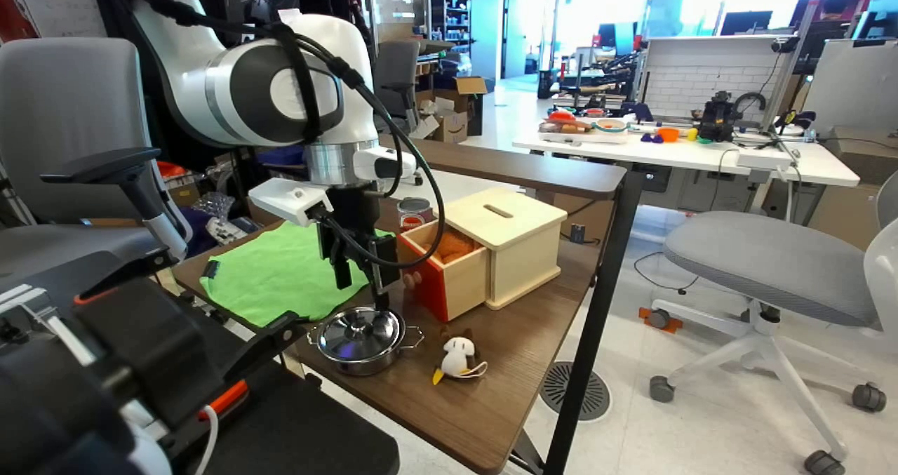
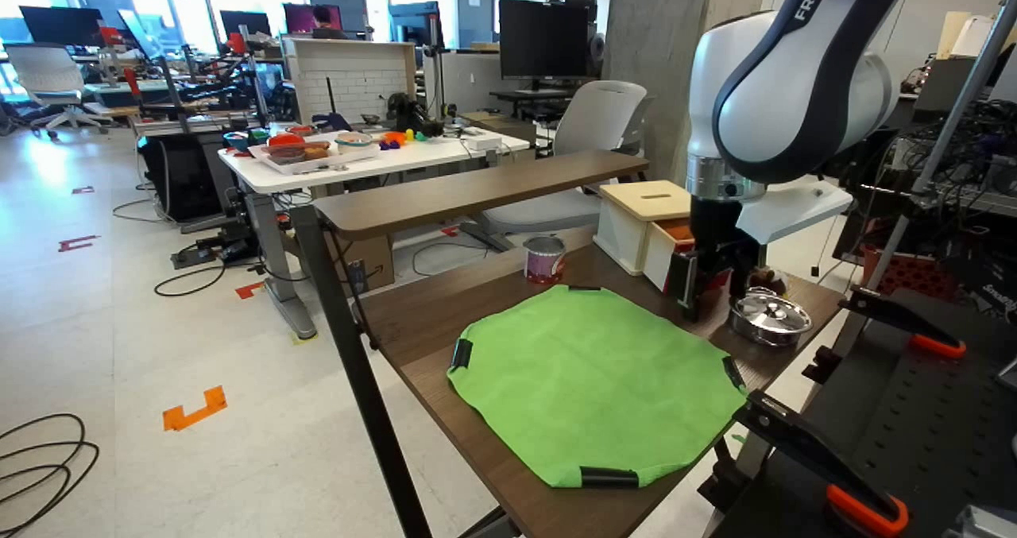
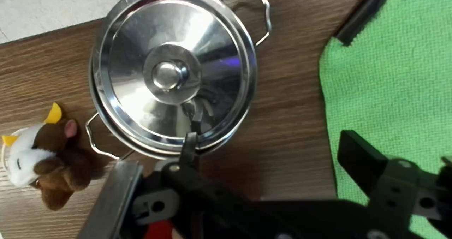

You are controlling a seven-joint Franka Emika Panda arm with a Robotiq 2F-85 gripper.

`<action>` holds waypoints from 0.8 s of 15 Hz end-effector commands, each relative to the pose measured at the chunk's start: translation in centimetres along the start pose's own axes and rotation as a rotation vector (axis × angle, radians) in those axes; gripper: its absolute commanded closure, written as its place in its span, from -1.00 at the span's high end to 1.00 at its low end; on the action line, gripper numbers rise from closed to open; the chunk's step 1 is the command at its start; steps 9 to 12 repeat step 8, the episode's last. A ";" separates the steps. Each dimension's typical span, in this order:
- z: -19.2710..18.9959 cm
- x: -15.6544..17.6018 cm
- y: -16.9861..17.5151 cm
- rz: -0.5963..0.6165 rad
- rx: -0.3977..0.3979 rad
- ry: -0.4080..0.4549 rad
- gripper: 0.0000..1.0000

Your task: Open the drawer

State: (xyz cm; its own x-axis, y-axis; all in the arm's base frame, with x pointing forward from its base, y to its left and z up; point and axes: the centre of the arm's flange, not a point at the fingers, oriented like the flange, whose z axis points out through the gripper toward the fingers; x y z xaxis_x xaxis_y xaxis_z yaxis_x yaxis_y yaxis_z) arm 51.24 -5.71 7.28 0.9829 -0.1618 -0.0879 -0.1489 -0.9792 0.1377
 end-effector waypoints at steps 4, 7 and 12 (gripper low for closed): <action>-7.0 -4.3 1.1 -0.057 0.029 0.071 1.00; -5.4 -2.7 0.7 -0.047 0.018 0.058 1.00; -6.0 -3.4 0.8 -0.052 0.020 0.061 1.00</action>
